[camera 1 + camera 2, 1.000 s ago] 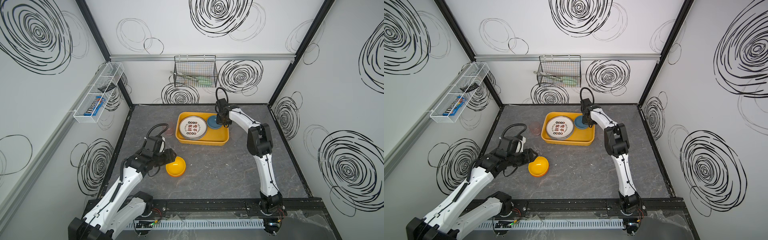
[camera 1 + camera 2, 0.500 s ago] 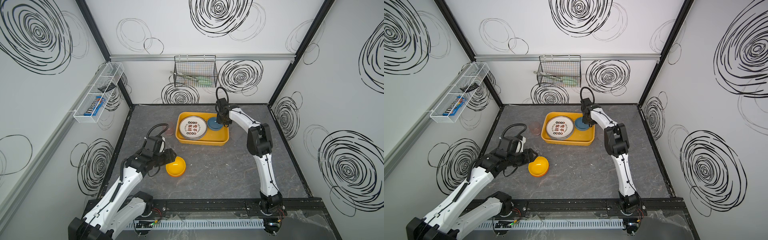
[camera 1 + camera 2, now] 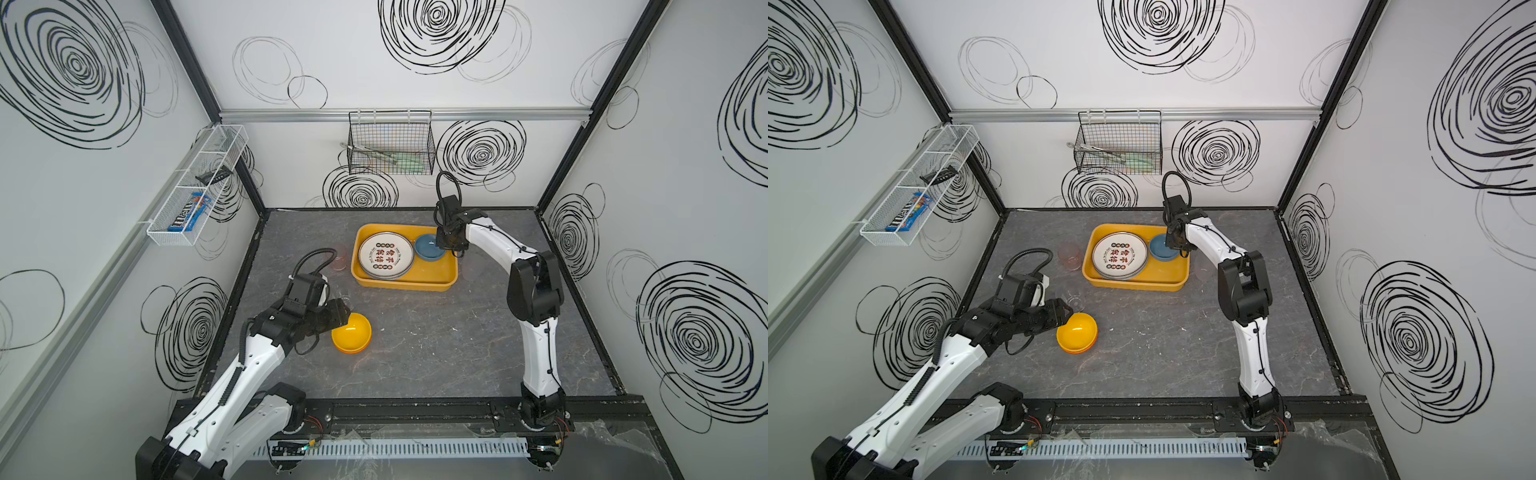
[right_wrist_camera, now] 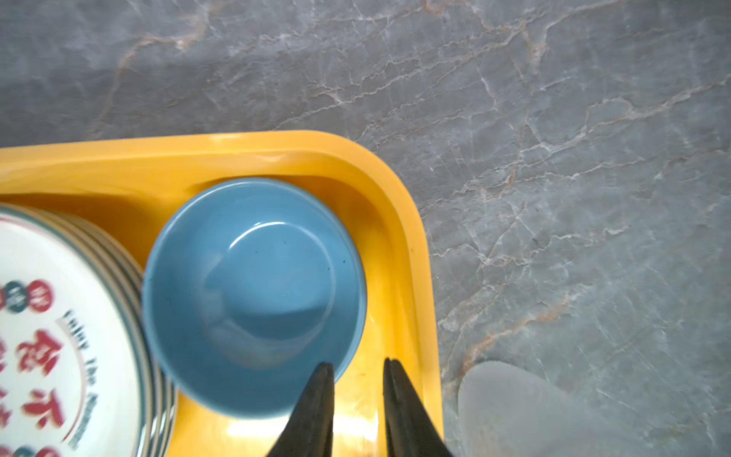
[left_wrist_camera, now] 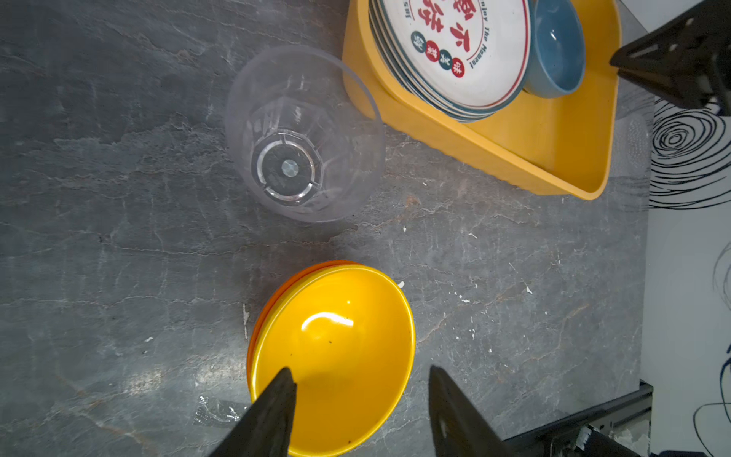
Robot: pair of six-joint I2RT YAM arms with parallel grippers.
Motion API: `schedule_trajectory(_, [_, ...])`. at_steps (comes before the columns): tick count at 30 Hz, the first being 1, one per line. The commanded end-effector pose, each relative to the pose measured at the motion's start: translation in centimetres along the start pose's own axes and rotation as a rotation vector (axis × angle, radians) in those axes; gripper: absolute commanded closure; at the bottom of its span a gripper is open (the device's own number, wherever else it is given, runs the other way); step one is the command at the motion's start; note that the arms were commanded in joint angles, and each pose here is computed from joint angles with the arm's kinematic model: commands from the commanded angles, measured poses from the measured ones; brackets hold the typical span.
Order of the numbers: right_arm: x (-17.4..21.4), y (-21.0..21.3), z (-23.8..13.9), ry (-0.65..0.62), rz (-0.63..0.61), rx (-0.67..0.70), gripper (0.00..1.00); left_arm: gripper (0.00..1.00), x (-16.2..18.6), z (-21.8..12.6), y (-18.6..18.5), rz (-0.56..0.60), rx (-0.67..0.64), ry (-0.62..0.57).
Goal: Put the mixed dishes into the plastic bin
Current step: 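Move the right gripper back to the yellow bowl while the left gripper grasps its rim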
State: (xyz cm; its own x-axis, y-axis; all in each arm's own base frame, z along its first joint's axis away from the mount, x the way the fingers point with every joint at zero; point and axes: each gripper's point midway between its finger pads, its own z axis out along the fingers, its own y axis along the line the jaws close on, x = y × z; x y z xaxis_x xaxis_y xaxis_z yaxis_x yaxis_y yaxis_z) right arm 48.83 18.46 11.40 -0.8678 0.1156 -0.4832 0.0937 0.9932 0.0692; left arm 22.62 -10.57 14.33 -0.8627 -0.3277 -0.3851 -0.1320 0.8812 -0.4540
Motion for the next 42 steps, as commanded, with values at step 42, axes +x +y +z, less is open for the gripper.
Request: schedule_trajectory(42, [21.5,12.0,-17.9,0.082,-0.43,-0.916,0.64,0.56,3.3,2.1,4.5,-0.076,-0.254,0.001])
